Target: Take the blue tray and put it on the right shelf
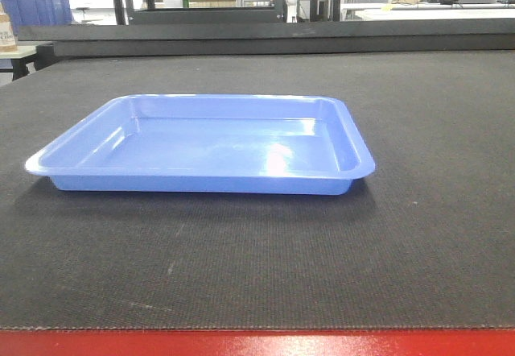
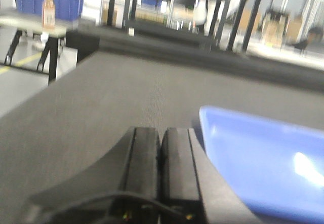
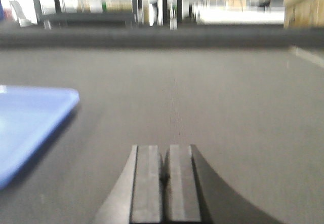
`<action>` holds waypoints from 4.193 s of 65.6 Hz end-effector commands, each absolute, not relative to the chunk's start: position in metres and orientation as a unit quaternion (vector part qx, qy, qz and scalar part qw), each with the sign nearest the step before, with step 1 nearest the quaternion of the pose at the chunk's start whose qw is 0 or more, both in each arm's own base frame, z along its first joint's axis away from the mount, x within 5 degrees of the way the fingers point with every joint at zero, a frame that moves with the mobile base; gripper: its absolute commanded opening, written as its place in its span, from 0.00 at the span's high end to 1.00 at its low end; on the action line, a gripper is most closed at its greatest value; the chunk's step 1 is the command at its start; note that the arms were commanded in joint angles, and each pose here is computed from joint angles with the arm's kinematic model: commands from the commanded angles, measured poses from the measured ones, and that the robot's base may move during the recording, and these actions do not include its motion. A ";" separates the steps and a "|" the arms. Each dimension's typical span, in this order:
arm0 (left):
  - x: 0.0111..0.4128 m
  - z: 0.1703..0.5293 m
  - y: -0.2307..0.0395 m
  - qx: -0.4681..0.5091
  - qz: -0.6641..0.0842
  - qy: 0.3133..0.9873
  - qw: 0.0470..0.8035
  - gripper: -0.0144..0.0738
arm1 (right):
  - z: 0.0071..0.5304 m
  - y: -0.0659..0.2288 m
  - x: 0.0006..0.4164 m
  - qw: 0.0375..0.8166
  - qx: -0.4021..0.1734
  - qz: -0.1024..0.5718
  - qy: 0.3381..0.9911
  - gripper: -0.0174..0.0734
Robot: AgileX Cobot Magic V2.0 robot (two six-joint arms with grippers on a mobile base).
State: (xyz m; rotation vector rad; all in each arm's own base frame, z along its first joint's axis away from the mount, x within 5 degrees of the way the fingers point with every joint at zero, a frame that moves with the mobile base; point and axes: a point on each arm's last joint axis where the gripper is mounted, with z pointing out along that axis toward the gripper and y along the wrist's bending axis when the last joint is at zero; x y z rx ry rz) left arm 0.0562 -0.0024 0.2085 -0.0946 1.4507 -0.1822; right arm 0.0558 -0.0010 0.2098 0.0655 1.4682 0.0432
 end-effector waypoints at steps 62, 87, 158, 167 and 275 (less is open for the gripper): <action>0.173 0.410 -0.039 0.099 -0.069 0.817 0.563 0.33 | 0.409 0.064 0.177 0.630 -0.101 0.135 0.758 0.12; 0.304 0.374 -0.078 0.109 -0.030 0.936 0.333 0.33 | 0.382 0.140 0.305 0.364 -0.076 0.124 0.920 0.12; 0.419 0.253 -0.116 0.057 -0.056 0.980 0.184 0.35 | 0.254 0.169 0.410 0.223 -0.017 0.064 0.973 0.22; 0.419 0.253 -0.116 0.055 -0.060 0.980 0.183 0.47 | 0.253 0.168 0.408 0.212 -0.017 0.060 0.975 0.49; 0.219 0.393 -0.132 0.146 -0.092 0.967 0.189 0.88 | 0.404 0.109 0.205 0.326 -0.084 0.071 0.939 0.74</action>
